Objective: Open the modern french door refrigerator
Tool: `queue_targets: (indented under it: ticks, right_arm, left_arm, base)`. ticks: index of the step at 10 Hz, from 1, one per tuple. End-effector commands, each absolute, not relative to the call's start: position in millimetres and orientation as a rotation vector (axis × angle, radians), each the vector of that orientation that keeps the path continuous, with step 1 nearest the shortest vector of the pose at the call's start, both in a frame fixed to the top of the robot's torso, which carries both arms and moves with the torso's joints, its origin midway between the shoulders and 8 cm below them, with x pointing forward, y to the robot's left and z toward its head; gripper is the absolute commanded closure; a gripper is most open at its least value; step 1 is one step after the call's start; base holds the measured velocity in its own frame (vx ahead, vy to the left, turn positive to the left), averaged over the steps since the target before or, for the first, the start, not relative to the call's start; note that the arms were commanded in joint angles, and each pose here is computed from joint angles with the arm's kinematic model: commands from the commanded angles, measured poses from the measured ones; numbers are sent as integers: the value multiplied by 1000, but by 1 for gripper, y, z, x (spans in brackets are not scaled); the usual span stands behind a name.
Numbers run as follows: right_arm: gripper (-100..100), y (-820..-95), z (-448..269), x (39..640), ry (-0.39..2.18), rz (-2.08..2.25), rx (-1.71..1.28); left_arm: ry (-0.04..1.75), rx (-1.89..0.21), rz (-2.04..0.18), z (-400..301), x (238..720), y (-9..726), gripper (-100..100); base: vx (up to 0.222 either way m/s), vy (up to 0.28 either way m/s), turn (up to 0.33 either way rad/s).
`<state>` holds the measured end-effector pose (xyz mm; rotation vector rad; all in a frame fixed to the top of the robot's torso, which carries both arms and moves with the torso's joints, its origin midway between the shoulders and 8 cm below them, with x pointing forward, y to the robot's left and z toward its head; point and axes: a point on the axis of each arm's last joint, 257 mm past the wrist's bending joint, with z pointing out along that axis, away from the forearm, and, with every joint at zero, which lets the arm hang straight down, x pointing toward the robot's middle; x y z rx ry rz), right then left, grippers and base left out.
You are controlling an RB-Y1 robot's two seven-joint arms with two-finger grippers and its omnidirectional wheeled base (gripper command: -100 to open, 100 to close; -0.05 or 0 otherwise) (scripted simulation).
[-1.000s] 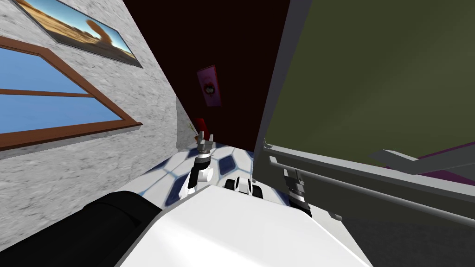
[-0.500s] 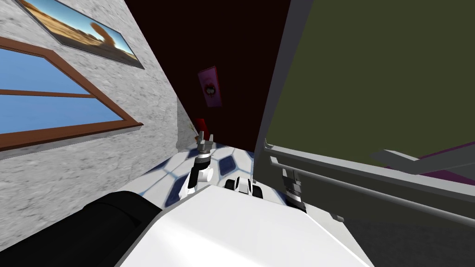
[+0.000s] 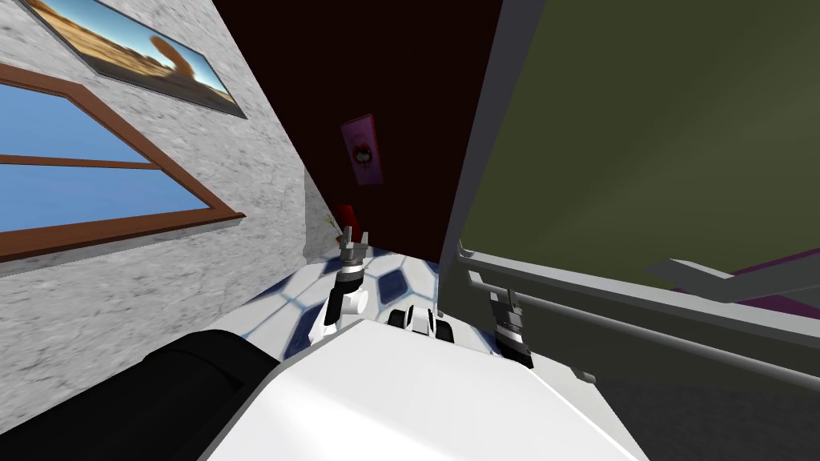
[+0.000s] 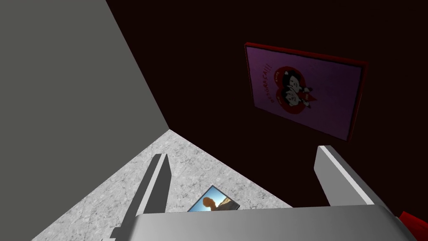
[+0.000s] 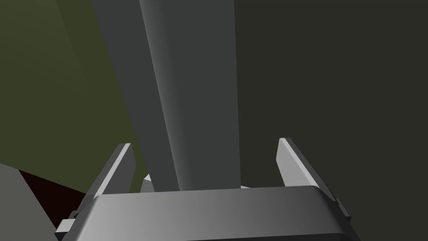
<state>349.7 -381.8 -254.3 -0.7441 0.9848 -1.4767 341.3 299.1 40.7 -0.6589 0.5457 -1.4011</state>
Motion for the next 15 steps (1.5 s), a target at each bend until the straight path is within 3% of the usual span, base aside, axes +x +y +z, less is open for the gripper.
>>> queue_targets:
  ticks: [1,4,15]
  right_arm:
    - [100,-378,-260,347,988,-1477,-744]
    - [100,-373,-260,342,974,-1484,-736]
    - [100,-389,-252,348,976,-1447,-766]
  left_arm:
    - [546,-659,-1401,41,341,299,0]
    - [546,-659,-1401,41,341,299,0]
    - [546,-659,-1401,41,341,299,0]
  base:
    - [-5,-8,15]
    - [-11,-33,15]
    - [-154,55,-37]
